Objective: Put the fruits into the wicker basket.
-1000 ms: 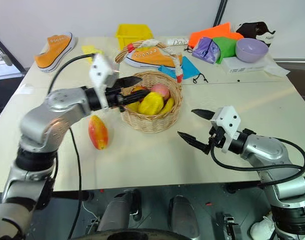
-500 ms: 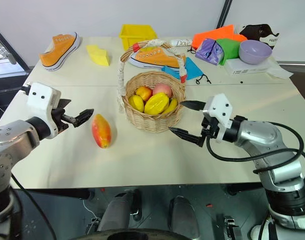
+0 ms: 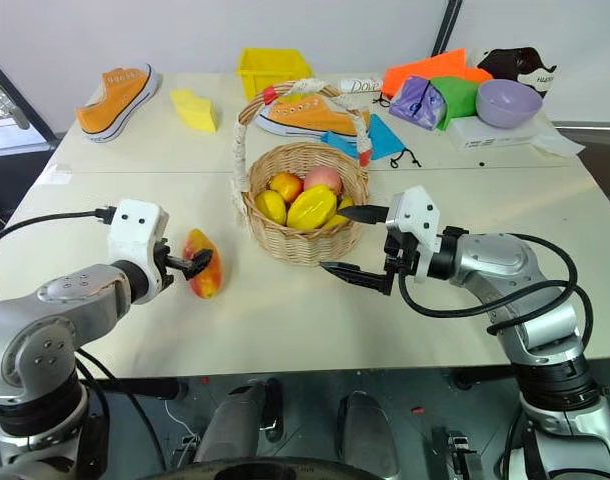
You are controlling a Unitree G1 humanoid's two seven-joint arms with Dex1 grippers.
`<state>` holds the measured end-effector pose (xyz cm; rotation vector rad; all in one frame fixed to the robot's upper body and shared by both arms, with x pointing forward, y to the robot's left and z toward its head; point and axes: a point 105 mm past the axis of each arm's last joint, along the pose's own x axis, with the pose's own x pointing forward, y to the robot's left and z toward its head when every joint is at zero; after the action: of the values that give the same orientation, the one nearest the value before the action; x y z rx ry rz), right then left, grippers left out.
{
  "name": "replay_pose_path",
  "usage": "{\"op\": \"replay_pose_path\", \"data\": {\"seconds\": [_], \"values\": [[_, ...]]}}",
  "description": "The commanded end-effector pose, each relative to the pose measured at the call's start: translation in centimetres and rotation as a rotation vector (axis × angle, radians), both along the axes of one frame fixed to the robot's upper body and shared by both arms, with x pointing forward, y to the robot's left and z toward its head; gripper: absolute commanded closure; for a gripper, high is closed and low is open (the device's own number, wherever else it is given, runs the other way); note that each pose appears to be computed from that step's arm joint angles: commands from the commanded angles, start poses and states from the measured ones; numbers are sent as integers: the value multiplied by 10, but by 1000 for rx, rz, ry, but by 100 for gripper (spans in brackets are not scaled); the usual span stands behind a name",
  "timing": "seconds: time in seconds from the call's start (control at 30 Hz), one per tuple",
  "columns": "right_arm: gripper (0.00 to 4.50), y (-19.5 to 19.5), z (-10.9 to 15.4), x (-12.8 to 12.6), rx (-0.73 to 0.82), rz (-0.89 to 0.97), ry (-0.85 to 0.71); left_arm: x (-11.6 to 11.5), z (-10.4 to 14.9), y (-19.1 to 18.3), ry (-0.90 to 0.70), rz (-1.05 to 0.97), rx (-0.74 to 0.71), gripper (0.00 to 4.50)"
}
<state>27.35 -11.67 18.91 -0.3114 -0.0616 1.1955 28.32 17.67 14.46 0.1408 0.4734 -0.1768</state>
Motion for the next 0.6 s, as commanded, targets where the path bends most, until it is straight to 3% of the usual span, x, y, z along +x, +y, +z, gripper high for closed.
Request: {"op": "replay_pose_path", "data": {"seconds": [0.03, 0.3, 0.6], "values": [[0, 2, 6, -4, 17, 7, -41, 0, -14, 5, 57, 49, -8, 4], [0, 3, 8, -6, 27, -11, -54, 3, -18, 9, 80, 59, 21, 374], [0, 3, 9, -5, 29, -19, -59, 14, 15, 24, -35, 75, 47, 374]]}}
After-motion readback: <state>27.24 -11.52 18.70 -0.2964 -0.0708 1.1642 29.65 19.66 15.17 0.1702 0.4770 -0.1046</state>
